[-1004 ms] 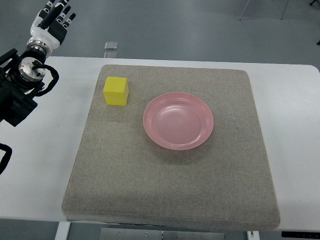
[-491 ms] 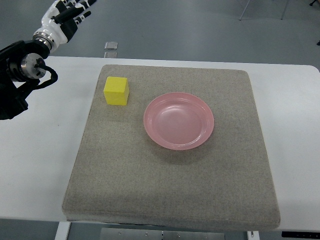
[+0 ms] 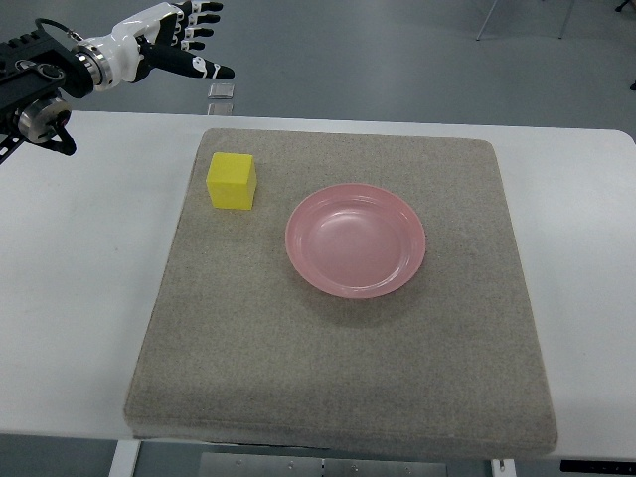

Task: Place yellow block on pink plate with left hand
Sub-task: 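Swing the left hand over the pad toward the yellow cube, then lower the left hand onto the yellow cube, then close the left hand fingers around the yellow cube and lift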

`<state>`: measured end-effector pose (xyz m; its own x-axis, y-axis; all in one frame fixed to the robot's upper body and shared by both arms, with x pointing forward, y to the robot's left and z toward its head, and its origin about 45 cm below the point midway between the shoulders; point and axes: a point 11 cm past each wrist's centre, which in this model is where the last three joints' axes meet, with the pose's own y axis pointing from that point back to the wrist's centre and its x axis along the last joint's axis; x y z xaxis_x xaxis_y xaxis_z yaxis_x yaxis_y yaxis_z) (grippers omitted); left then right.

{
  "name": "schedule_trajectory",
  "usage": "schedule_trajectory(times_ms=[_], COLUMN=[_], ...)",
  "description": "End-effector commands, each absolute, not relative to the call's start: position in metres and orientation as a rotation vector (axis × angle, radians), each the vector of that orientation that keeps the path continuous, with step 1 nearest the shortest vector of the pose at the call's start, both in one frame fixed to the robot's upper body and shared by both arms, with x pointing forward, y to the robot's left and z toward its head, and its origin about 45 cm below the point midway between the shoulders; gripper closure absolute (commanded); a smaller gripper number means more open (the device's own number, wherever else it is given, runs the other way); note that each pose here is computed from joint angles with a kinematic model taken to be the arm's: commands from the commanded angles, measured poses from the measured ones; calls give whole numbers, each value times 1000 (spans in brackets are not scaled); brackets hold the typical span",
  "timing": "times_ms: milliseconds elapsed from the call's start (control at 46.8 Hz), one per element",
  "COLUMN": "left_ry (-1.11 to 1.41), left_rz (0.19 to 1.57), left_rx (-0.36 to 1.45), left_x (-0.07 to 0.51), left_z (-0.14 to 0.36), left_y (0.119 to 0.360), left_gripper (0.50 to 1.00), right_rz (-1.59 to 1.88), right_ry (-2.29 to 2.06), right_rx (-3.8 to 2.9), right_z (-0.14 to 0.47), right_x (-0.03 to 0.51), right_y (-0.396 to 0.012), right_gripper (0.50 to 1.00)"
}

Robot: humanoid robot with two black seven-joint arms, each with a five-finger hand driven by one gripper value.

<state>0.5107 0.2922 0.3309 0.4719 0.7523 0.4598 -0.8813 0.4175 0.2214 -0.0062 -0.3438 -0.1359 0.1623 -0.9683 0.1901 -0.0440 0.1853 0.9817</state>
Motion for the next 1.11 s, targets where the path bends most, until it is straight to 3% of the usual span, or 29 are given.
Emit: schedule_trajectory(times_ms=[0,150,449,726,1089], left_ry=[-381,-500,-721,-737,-738], left_rz=[964,788,585,512,465], left_rx=[559,724,926,933,979], left_x=[507,498,490,483,476], left_z=[325,313,298,283,265], left_y=[288,277,275,258,263], left_gripper=[512,516,523,523,538], right_rz=[-936,-936,-938,-936,-938], right_ry=[-1191,-1190,-1189,-1190,-1189], right_rx=[1164,1163,1164,1163,1164], right_z=[-136,-136,-136,-136,-136], right_x=[-6,-6,-6,-6,-6], right_y=[-344,-344,-344,-344,-344], right_gripper=[576,576,576,576,576])
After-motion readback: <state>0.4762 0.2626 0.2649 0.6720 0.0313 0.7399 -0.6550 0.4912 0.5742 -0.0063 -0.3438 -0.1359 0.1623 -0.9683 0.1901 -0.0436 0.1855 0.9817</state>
